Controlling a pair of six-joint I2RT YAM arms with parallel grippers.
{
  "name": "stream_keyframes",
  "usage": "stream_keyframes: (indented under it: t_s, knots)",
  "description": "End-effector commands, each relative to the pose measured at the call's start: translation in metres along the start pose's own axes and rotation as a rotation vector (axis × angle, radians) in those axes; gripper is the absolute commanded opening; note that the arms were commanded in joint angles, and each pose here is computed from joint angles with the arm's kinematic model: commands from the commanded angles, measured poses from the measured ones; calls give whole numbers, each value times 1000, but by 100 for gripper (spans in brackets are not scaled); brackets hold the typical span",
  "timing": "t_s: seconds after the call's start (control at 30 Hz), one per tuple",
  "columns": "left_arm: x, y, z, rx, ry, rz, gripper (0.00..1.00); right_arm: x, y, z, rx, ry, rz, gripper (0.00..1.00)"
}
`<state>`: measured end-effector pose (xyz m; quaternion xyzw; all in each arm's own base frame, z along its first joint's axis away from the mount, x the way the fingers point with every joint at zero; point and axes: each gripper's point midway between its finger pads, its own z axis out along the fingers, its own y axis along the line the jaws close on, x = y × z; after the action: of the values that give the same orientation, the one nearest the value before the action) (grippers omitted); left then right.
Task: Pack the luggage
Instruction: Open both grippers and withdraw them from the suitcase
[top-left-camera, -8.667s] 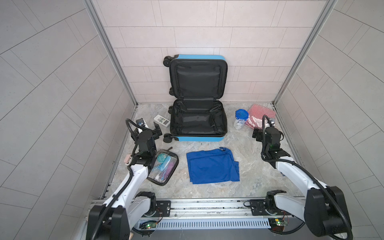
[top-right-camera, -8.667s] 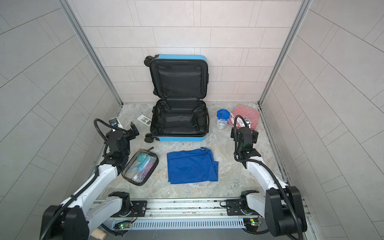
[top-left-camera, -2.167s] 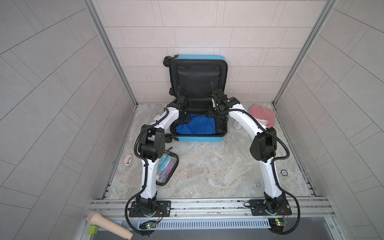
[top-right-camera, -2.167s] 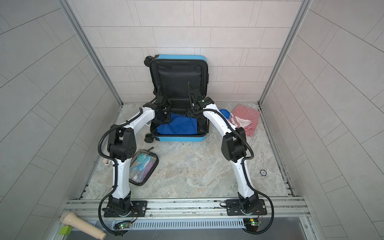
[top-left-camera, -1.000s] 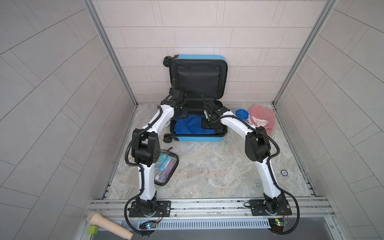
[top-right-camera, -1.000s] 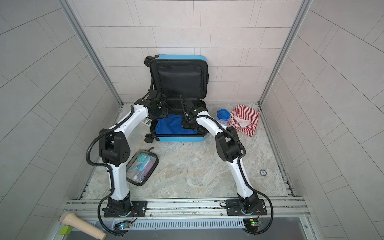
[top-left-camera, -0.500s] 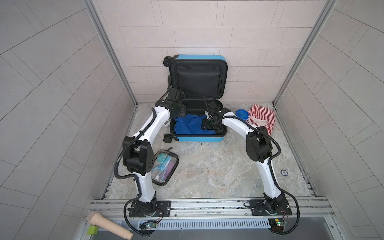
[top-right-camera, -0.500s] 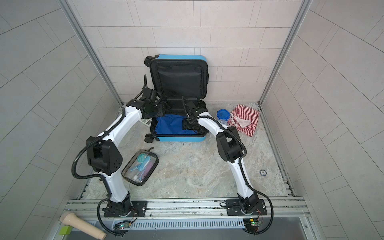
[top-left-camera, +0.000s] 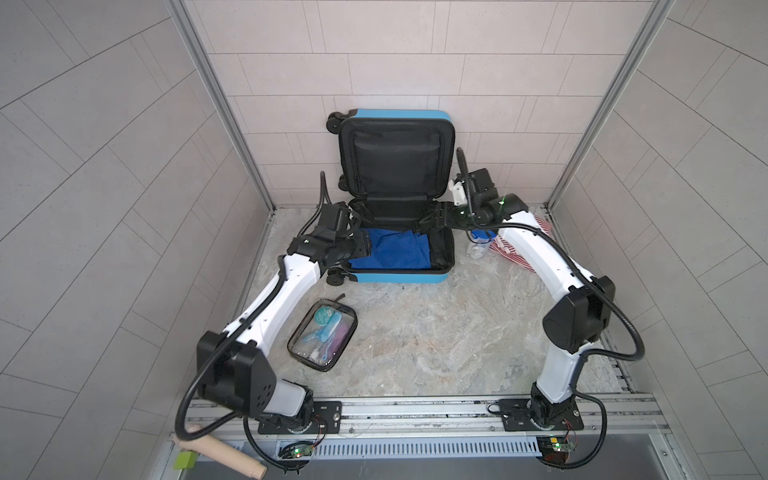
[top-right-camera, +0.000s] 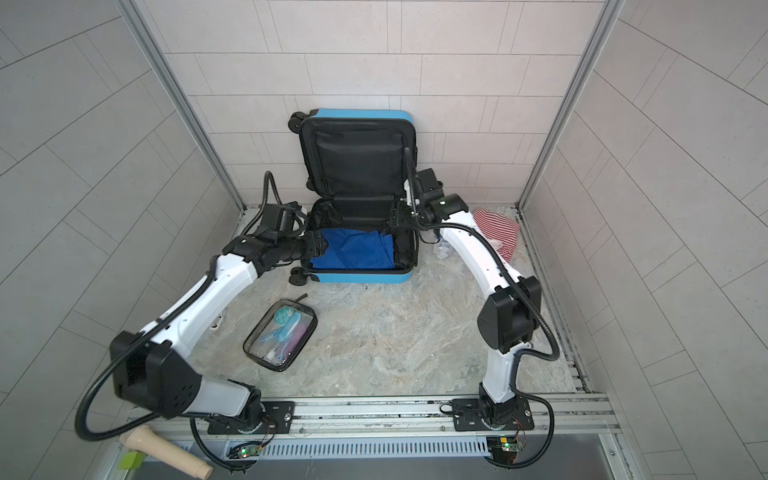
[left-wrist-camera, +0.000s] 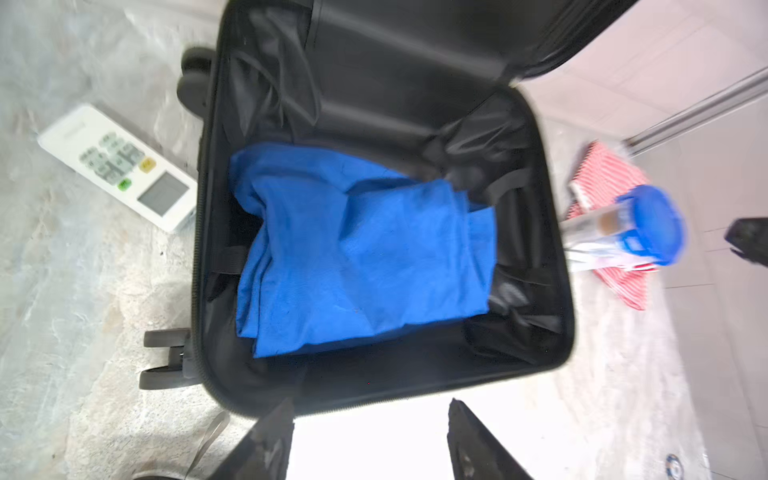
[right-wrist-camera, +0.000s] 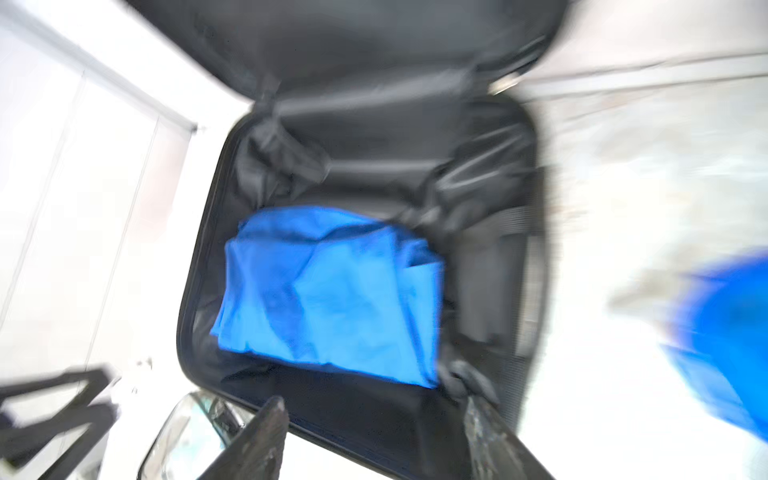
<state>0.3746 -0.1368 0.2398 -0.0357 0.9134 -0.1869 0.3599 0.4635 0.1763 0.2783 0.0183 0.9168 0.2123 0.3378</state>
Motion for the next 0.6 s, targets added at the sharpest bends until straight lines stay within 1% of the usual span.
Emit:
stream_keyframes:
  t_s: [0.0, 0.1, 0.23, 0.37, 0.43, 0.47, 0.57]
  knots:
    - [15, -3, -16, 56, -24, 26, 65, 2, -50, -22, 88, -6, 58, 73]
    - [32, 0, -35, 83, -53, 27, 68, 1, -100, -45, 156, -38, 158, 74]
    - [42, 7, -57, 97, -142, 2, 68, 11, -168, -67, 255, -70, 315, 75]
    - [51, 16, -71, 76, -171, -16, 59, 30, -231, -80, 337, -102, 472, 75]
    - [56, 17, -70, 80, -159, -42, 57, 42, -254, -81, 354, -107, 548, 77]
    - [60, 14, -68, 105, -148, -52, 58, 48, -264, -78, 348, -106, 585, 77]
    - [71, -7, -60, 193, -128, -64, 68, 63, -286, -70, 366, -91, 650, 78]
